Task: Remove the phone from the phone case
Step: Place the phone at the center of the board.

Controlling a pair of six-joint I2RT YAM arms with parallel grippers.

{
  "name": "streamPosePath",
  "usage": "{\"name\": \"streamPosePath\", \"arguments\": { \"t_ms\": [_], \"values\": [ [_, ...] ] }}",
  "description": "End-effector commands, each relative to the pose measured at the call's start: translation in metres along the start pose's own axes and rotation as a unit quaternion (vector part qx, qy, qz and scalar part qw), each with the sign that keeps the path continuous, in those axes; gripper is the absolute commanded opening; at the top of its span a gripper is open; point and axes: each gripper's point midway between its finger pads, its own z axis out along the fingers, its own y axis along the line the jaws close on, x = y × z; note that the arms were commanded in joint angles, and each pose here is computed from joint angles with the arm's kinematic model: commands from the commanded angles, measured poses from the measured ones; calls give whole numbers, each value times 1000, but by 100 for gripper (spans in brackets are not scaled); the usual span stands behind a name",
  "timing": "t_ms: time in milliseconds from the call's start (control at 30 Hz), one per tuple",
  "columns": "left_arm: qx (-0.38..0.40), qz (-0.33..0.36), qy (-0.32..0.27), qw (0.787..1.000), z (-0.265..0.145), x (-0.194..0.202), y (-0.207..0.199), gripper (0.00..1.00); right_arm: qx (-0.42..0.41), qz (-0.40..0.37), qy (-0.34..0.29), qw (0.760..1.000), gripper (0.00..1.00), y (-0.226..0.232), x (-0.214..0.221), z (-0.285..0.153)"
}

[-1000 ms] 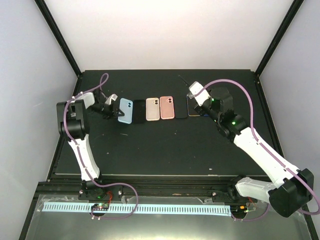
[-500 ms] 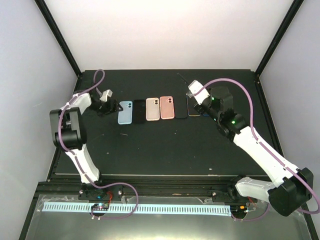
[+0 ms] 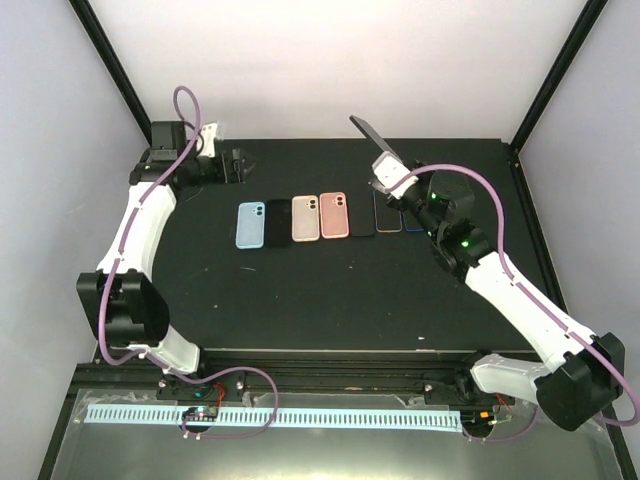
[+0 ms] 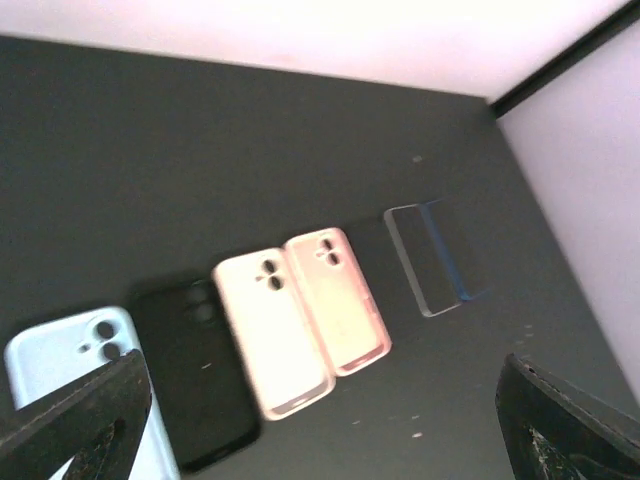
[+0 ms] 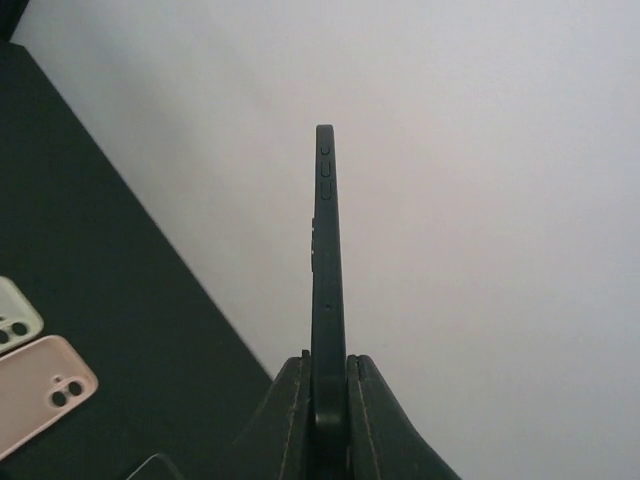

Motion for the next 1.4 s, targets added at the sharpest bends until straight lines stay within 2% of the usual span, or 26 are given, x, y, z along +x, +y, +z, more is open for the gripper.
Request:
{"name": "streamPosePath", "arguments": {
  "t_ms": [0,167,367,667,1100,1233,1367],
  "values": [
    [91,24,-55,994,-26,-37,-74,96,77,-64,-79,992,1,-37,-41,-5],
    [178,28,-60,982,-34,-43,-125,96,68,-110,-96,987,1,-29,-49,-3],
    [258,-13,-32,965,-26,-33,-161,96,64,-171,-110,977,1,-11,-52,-2],
    [321,-80,17,943,-12,-13,-187,94,52,-263,-139,953,1,28,-58,0],
    [345,-178,57,920,19,2,-181,72,43,-316,-195,928,1,73,-75,-1],
    [341,-192,62,918,24,4,-177,60,48,-330,-199,921,1,81,-77,0],
    [336,-206,67,917,26,10,-173,43,63,-343,-201,916,2,86,-76,0]
  ]
}}
